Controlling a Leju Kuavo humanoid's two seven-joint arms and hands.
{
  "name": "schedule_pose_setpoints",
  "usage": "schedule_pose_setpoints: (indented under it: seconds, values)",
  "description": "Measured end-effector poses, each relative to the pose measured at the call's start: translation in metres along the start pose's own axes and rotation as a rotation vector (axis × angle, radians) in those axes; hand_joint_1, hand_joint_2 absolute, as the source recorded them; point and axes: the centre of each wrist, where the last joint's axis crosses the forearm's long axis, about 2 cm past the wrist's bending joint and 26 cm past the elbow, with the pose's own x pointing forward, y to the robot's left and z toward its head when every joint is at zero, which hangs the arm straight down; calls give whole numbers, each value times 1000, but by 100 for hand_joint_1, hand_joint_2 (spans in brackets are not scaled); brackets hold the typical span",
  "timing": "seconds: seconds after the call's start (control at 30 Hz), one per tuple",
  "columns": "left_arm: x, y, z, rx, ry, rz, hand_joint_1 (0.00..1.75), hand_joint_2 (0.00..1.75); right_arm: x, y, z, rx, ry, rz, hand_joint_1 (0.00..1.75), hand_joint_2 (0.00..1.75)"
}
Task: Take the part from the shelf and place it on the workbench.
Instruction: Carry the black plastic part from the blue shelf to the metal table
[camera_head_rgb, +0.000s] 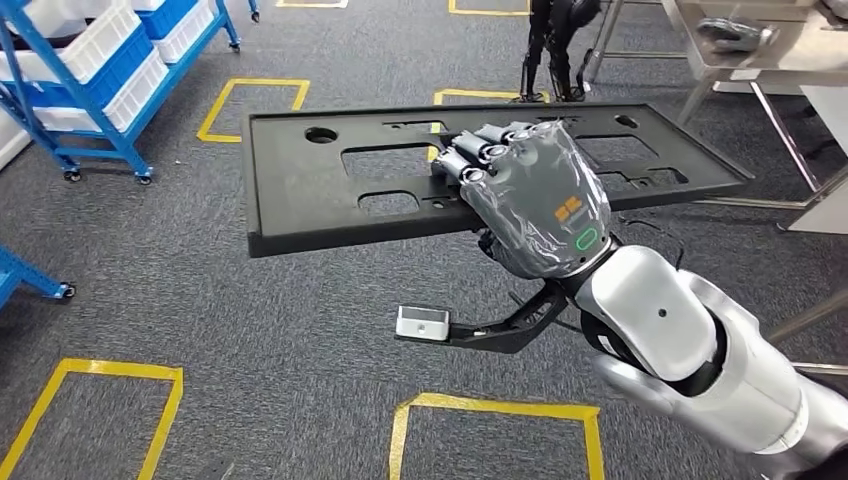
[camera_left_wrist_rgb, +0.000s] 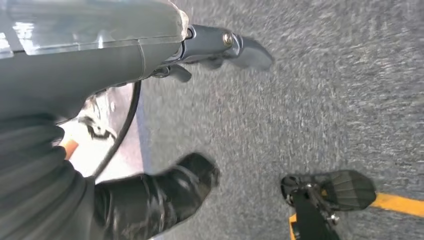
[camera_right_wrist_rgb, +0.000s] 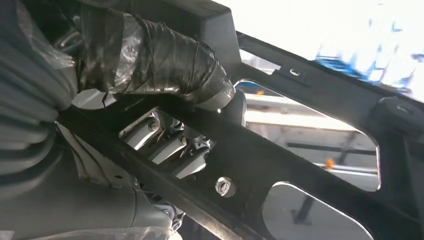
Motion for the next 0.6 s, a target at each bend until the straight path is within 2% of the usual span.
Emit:
schedule_pose_setpoints:
  seconds: [0.27,0.47,0.6]
  values:
    - [12,-20,0,-41,-4,-160,0,175,-1,-1,23,11,30,53,175,175]
    - [17,-26,1,-22,4,-324,0,175,-1,-2,42,18,48,211,175,175]
    - [25,-30,2,-15,-6,-372,0,175,-2,-4,52,31,44,249,175,175]
